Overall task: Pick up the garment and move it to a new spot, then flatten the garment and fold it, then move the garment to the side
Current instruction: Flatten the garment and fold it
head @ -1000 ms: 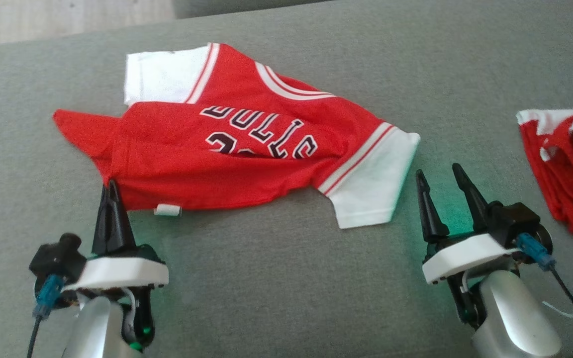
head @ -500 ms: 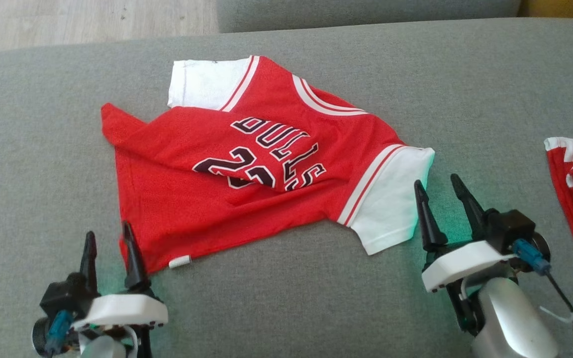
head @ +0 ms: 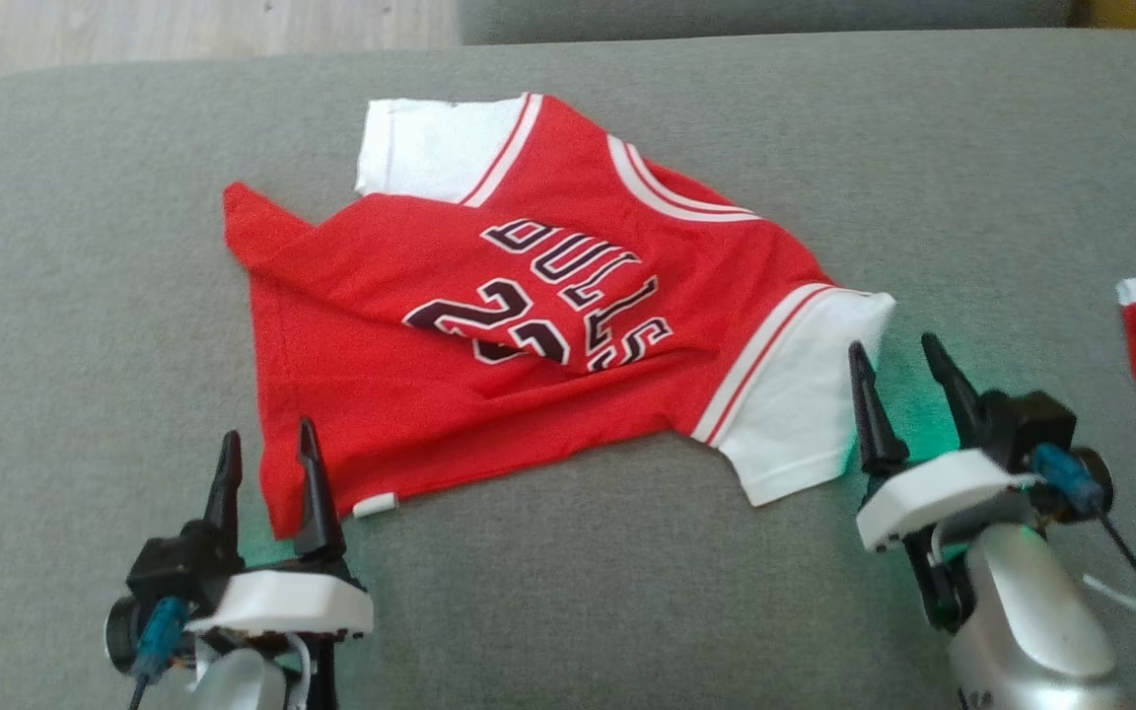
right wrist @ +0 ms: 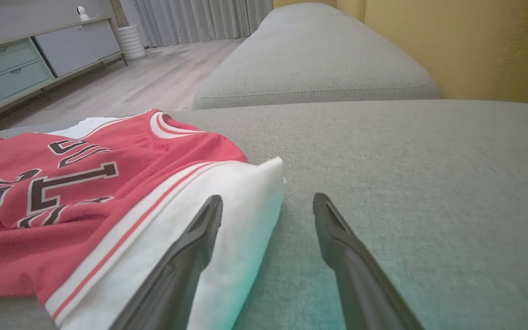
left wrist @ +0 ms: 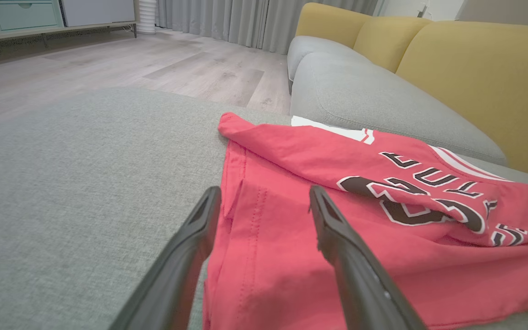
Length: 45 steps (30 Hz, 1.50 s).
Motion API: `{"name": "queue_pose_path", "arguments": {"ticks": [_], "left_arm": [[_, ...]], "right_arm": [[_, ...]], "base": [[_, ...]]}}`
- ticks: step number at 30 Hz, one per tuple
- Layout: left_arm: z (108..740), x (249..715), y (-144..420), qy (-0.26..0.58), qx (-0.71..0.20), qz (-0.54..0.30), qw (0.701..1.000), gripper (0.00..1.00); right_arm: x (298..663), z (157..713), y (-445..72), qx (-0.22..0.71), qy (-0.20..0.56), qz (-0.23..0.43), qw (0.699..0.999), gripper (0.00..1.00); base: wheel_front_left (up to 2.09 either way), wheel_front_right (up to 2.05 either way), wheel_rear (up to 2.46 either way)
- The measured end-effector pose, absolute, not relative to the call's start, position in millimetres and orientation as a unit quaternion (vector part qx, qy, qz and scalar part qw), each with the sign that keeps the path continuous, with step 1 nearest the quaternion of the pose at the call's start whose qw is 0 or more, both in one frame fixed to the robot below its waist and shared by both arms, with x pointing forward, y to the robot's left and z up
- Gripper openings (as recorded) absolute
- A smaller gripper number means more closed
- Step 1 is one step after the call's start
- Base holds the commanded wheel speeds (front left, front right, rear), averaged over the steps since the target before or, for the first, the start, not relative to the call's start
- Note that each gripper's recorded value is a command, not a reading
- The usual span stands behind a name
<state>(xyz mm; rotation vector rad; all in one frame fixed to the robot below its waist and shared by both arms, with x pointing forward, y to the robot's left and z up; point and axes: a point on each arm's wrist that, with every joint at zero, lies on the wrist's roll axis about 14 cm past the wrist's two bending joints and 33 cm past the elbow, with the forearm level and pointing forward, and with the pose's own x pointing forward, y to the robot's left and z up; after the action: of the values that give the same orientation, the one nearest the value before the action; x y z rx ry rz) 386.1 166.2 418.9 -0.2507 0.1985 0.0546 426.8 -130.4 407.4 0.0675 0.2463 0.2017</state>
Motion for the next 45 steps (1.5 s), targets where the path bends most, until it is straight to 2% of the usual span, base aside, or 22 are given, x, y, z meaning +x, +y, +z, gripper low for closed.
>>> {"name": "queue_pose_path", "arguments": {"ticks": [5,6,7,8,9,16,21,27,33,34,35,40,45], "left_arm": [[419.2,383.6,173.6,0.097,-0.124,0.038,0.987,1.00],[419.2,383.6,173.6,0.097,-0.124,0.038,0.987,1.00],[418.8,383.0,175.1,0.097,-0.124,0.040,0.987,1.00],[418.5,382.3,176.9,0.098,-0.123,0.043,0.987,1.00],[418.2,381.6,178.2,0.098,-0.123,0.045,0.987,1.00],[418.6,378.9,179.0,0.098,-0.127,0.047,0.986,1.00],[421.4,375.9,182.3,0.094,-0.128,0.052,0.986,1.00],[422.9,379.2,172.3,0.092,-0.130,0.037,0.986,1.00],[420.6,384.2,151.3,0.098,-0.134,0.006,0.986,1.00],[420.4,385.3,147.8,0.099,-0.134,0.001,0.986,1.00],[420.5,386.2,145.1,0.099,-0.134,-0.003,0.986,1.00],[415.2,384.0,146.4,0.108,-0.133,-0.001,0.985,1.00],[413.7,378.7,158.1,0.109,-0.130,0.017,0.985,1.00]], "right_arm": [[441.5,402.8,-116.7,0.039,0.130,0.116,0.984,1.00],[441.5,402.8,-116.7,0.039,0.130,0.116,0.984,0.77],[441.5,399.6,-114.9,0.040,0.134,0.118,0.983,0.48],[441.2,397.0,-112.7,0.040,0.138,0.120,0.982,0.15],[441.8,396.1,-110.5,0.041,0.139,0.123,0.982,0.00],[462.7,435.3,-72.0,0.049,0.072,0.177,0.980,0.00],[473.3,455.6,-65.5,0.051,0.043,0.184,0.981,0.00],[471.0,465.9,-96.5,0.041,0.027,0.143,0.988,0.00],[443.6,454.9,-138.5,0.020,0.043,0.093,0.995,0.00],[439.4,452.6,-143.0,0.014,0.047,0.088,0.995,0.41],[436.9,451.0,-145.5,0.008,0.049,0.086,0.995,1.00],[445.3,446.4,-130.8,-0.018,0.058,0.112,0.992,1.00],[469.3,471.2,-119.0,-0.020,0.021,0.124,0.992,1.00]], "base": [[0.00,0.00,0.00],[0.00,0.00,0.00],[0.00,0.00,0.00],[0.00,0.00,0.00],[0.00,0.00,0.00],[0.00,0.00,0.00],[0.00,0.00,0.00],[0.00,0.00,0.00],[0.00,0.00,0.00],[0.00,0.00,0.00],[0.00,0.00,0.00],[0.00,0.00,0.00],[0.00,0.00,0.00]]}}
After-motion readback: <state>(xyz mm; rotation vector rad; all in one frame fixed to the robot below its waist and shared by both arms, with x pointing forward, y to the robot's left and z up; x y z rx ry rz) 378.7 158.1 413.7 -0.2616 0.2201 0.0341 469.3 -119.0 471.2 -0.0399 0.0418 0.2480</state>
